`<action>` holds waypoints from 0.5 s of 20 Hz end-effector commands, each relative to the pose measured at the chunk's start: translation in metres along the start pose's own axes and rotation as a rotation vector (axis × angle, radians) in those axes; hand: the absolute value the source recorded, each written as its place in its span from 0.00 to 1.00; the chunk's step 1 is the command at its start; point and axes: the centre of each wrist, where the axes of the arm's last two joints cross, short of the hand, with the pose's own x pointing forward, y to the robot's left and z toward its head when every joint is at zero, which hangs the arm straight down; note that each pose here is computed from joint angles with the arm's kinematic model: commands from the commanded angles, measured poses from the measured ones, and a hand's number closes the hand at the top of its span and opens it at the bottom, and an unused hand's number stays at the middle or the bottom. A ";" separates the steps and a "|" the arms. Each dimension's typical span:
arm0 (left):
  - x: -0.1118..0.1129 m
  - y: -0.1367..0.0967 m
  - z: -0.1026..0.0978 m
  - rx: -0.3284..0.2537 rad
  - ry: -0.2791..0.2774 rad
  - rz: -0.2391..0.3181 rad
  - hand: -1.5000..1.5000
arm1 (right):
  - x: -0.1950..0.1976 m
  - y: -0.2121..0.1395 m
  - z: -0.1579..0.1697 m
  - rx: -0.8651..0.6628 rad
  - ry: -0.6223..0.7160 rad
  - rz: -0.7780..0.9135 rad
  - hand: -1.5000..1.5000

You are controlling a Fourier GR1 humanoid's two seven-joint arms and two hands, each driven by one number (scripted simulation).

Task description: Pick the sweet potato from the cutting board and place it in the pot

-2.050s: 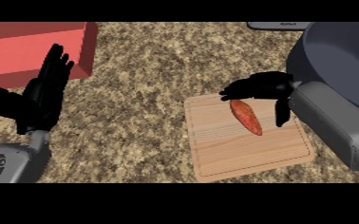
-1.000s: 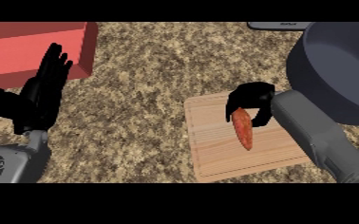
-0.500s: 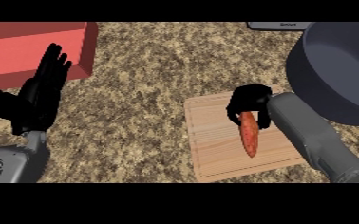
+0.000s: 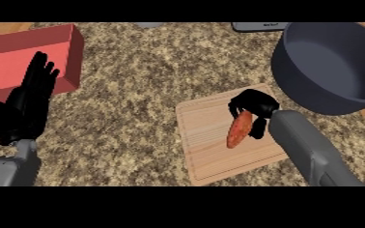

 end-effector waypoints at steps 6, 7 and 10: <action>-0.005 0.016 0.006 0.054 0.026 -0.002 0.50 | 0.030 -0.022 0.001 -0.488 0.153 -0.208 1.00; -0.009 0.018 0.006 0.061 0.036 -0.018 0.50 | 0.028 -0.047 0.008 -0.574 0.172 -0.191 1.00; -0.007 0.020 0.010 0.052 0.032 0.002 0.50 | 0.033 -0.064 0.023 -0.770 0.193 -0.241 1.00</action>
